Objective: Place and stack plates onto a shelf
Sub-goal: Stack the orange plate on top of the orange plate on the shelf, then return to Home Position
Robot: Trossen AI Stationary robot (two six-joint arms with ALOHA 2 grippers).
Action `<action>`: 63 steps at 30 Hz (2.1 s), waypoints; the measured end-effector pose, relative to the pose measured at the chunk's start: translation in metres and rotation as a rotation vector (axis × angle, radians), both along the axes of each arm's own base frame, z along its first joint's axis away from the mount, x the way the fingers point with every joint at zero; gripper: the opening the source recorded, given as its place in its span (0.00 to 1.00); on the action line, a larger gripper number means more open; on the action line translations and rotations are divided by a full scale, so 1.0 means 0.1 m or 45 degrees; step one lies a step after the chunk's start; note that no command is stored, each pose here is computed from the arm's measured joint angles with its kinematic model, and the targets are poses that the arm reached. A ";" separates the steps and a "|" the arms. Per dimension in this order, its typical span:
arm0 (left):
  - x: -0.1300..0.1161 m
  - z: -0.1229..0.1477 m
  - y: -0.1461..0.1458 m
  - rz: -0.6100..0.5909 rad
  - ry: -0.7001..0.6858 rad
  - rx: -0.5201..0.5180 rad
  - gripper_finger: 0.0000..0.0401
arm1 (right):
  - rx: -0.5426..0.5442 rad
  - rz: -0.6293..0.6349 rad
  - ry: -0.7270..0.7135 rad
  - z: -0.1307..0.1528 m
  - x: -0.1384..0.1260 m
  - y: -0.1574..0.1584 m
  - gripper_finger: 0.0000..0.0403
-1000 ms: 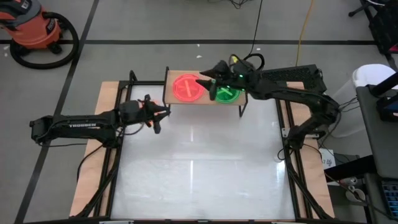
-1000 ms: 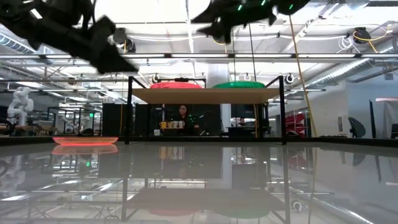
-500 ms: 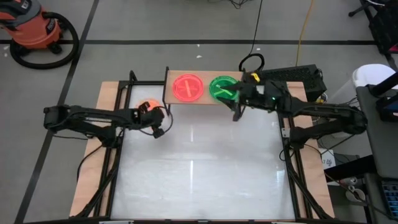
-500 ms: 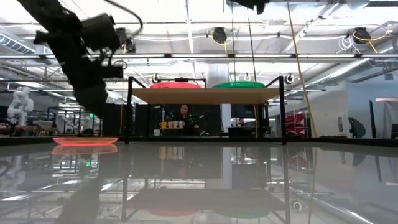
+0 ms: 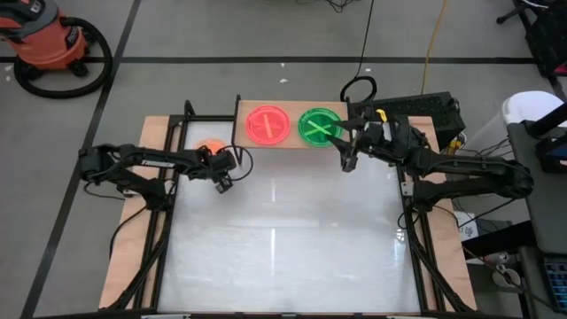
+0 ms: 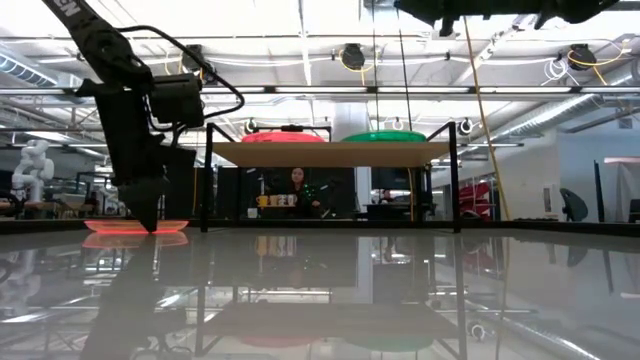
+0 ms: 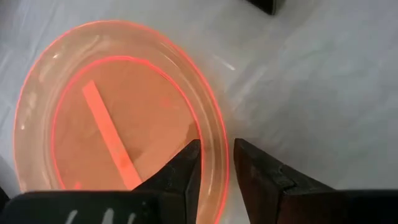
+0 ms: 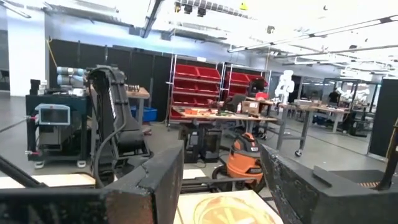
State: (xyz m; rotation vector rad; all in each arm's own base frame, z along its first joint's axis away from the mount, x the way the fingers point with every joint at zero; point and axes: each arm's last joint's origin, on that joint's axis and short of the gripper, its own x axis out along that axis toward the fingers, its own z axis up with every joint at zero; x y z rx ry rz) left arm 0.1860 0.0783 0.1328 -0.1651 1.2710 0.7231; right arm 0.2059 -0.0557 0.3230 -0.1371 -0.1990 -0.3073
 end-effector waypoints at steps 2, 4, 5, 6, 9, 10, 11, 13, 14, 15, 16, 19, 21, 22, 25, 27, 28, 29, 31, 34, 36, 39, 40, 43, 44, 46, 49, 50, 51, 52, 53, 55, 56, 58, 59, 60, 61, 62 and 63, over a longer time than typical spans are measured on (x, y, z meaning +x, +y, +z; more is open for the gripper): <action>0.00 0.00 0.00 0.009 -0.005 -0.007 0.26 | 0.001 -0.002 0.002 0.00 0.00 -0.01 0.48; 0.00 0.00 0.01 0.011 -0.005 -0.007 0.26 | 0.002 -0.002 0.003 -0.01 0.01 -0.01 0.48; 0.00 0.00 0.01 0.011 -0.004 -0.006 0.26 | 0.003 -0.001 0.007 -0.01 0.01 -0.01 0.48; 0.00 0.00 0.01 0.008 -0.002 -0.004 0.25 | 0.006 0.000 0.010 -0.02 0.01 -0.01 0.48; -0.02 -0.01 0.00 -0.060 0.044 -0.008 0.18 | 0.022 0.006 0.001 -0.01 0.01 -0.01 0.48; -0.03 -0.01 -0.01 -0.065 0.061 -0.016 0.14 | 0.027 0.007 -0.001 -0.01 0.01 -0.01 0.48; -0.04 -0.01 -0.02 -0.061 0.076 -0.023 0.10 | 0.029 0.008 0.000 -0.01 0.01 -0.01 0.48; -0.07 0.01 -0.03 -0.040 0.087 -0.028 0.03 | 0.028 0.008 -0.002 -0.01 0.01 -0.01 0.48; -0.08 0.02 -0.03 -0.035 0.091 -0.027 0.02 | 0.027 0.008 -0.007 -0.01 0.01 -0.01 0.48; -0.09 0.03 -0.02 -0.031 0.089 -0.024 0.02 | 0.026 0.008 -0.010 -0.01 0.01 -0.01 0.48; -0.09 0.04 -0.03 -0.027 0.086 -0.021 0.01 | 0.026 0.008 -0.010 -0.01 0.01 -0.01 0.48; -0.08 0.17 -0.08 0.017 0.085 -0.034 0.01 | 0.027 0.008 -0.009 -0.01 0.01 -0.01 0.48; -0.05 0.29 -0.15 0.039 0.086 -0.004 0.01 | 0.030 0.008 -0.010 -0.01 0.01 -0.01 0.48; -0.03 0.36 -0.20 0.034 0.082 0.022 0.01 | 0.032 0.009 -0.011 -0.01 0.01 -0.01 0.48; 0.05 0.58 -0.35 -0.009 0.044 0.125 0.01 | 0.043 0.011 -0.011 -0.01 0.01 -0.01 0.48; 0.07 0.75 -0.44 -0.023 0.037 0.173 0.01 | 0.057 0.014 -0.010 -0.01 0.01 -0.01 0.48; 0.09 0.84 -0.48 -0.023 0.028 0.202 0.01 | 0.061 0.015 -0.009 -0.01 0.01 -0.01 0.48; 0.10 0.94 -0.51 -0.020 0.023 0.238 0.01 | 0.062 0.015 -0.006 -0.02 0.01 -0.01 0.48; 0.12 1.15 -0.53 -0.002 0.011 0.319 0.00 | 0.063 0.015 -0.003 -0.02 0.01 -0.01 0.48; 0.17 1.48 -0.52 0.014 -0.050 0.458 0.00 | 0.066 0.014 0.008 -0.03 0.01 -0.01 0.48; 0.23 1.67 -0.50 -0.063 -0.074 0.561 0.00 | 0.067 0.014 0.010 -0.03 0.01 -0.01 0.48; 0.39 1.89 -0.46 -0.288 -0.092 0.657 0.00 | 0.067 0.014 0.012 -0.03 0.02 -0.01 0.48; 0.45 1.94 -0.44 -0.385 -0.099 0.673 0.00 | 0.068 0.014 0.014 -0.03 0.02 -0.01 0.48; 0.64 1.99 -0.39 -0.652 -0.126 0.687 0.00 | 0.068 0.014 0.016 -0.04 0.02 -0.01 0.48; 0.69 1.97 -0.37 -0.733 -0.110 0.682 0.00 | 0.068 0.014 0.014 -0.04 0.02 -0.01 0.48; 0.79 1.89 -0.32 -0.873 -0.033 0.678 0.00 | 0.069 0.014 0.016 -0.04 0.02 -0.01 0.48; 0.91 1.73 -0.21 -0.995 0.098 0.640 0.00 | 0.070 0.014 0.019 -0.04 0.02 -0.01 0.48; 0.94 1.68 -0.17 -1.011 0.137 0.629 0.00 | 0.070 0.014 0.021 -0.04 0.02 -0.01 0.48; 0.97 1.62 -0.13 -1.017 0.172 0.620 0.00 | 0.071 0.014 0.023 -0.04 0.02 -0.01 0.48; 0.99 1.58 -0.08 -1.014 0.198 0.609 0.01 | 0.071 0.014 0.024 -0.04 0.02 -0.01 0.48; 1.01 1.54 -0.05 -1.005 0.215 0.597 0.02 | 0.071 0.014 0.024 -0.04 0.02 -0.01 0.48; 1.05 1.48 0.00 -0.986 0.229 0.585 0.05 | 0.071 0.014 0.024 -0.04 0.02 -0.01 0.48; 1.07 1.45 0.02 -0.982 0.233 0.581 0.07 | 0.071 0.014 0.024 -0.04 0.02 -0.01 0.48; 1.10 1.43 0.04 -0.981 0.220 0.579 0.12 | 0.071 0.014 0.024 -0.04 0.02 -0.01 0.48; 1.12 1.43 0.05 -0.980 0.198 0.587 0.14 | 0.071 0.014 0.024 -0.04 0.02 -0.01 0.48; 1.14 1.44 0.05 -0.984 0.173 0.589 0.17 | 0.071 0.014 0.024 -0.04 0.02 -0.01 0.48; 1.15 1.44 0.04 -0.991 0.150 0.588 0.20 | 0.071 0.014 0.025 -0.04 0.02 -0.01 0.48; 1.16 1.45 0.03 -0.996 0.122 0.593 0.23 | 0.072 0.014 0.026 -0.05 0.02 -0.01 0.48; 1.18 1.46 0.03 -1.003 0.094 0.598 0.26 | 0.073 0.014 0.030 -0.05 0.02 -0.01 0.48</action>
